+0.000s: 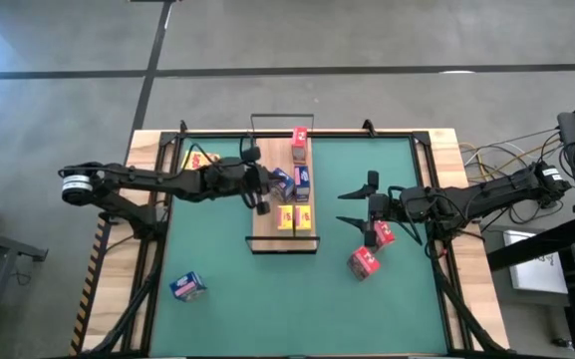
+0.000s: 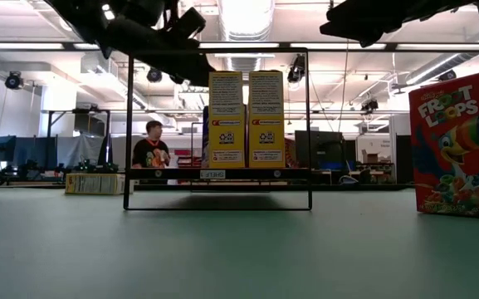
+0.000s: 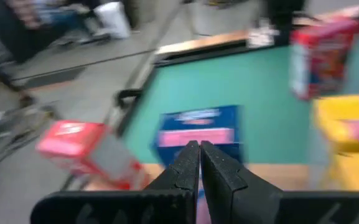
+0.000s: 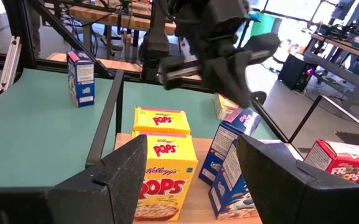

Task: Stack cereal on shelf
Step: Put the top blue cereal box on the shelf aligned with the other blue cereal box

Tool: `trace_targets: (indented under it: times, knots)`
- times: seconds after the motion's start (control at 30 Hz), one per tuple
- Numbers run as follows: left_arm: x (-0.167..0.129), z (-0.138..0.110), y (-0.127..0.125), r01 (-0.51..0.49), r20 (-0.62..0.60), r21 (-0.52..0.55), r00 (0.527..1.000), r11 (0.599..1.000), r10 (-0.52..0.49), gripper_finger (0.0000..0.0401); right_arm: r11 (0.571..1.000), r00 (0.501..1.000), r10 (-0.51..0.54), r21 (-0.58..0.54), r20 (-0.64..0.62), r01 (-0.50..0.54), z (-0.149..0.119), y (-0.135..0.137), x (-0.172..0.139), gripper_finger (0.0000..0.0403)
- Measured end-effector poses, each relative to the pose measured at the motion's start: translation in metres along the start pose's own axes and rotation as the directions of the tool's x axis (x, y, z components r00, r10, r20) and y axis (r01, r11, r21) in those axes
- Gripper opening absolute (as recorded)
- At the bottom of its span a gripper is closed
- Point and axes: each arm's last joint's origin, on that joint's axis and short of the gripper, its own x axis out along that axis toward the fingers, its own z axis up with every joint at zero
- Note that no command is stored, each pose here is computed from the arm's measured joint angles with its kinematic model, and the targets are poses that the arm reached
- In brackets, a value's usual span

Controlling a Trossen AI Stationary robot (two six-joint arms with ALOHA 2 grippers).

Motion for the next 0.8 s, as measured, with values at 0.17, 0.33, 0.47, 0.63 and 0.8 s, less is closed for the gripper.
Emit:
trace_targets:
  times: [0.17,0.33,0.47,0.63,0.8]
  knots:
    - [0.001,-0.006,-0.002,0.030,-0.056,0.008,0.998,1.000,-0.030,0.0000,1.000,1.000,0.000,0.000,0.000,0.000,0.000,0.000,0.000,0.0237]
    - [0.000,-0.010,-0.004,0.044,-0.094,0.007,0.995,0.999,-0.044,0.0000,1.000,1.000,-0.001,0.000,0.000,0.001,0.000,0.000,0.000,0.0237]
    - [-0.001,-0.012,-0.004,0.057,-0.124,0.031,0.991,0.998,-0.053,0.0000,1.000,1.000,-0.001,0.000,0.000,0.001,0.000,0.000,0.000,0.0237]
    - [-0.001,-0.011,-0.004,0.067,-0.120,0.146,0.992,0.987,-0.049,0.0000,1.000,1.000,-0.001,0.001,0.000,0.001,0.000,0.000,0.000,0.0237]
    - [0.000,-0.002,-0.002,0.089,-0.128,0.327,0.991,0.941,-0.049,0.0000,1.000,1.000,-0.001,0.001,0.000,0.001,0.000,0.000,0.000,0.0237]
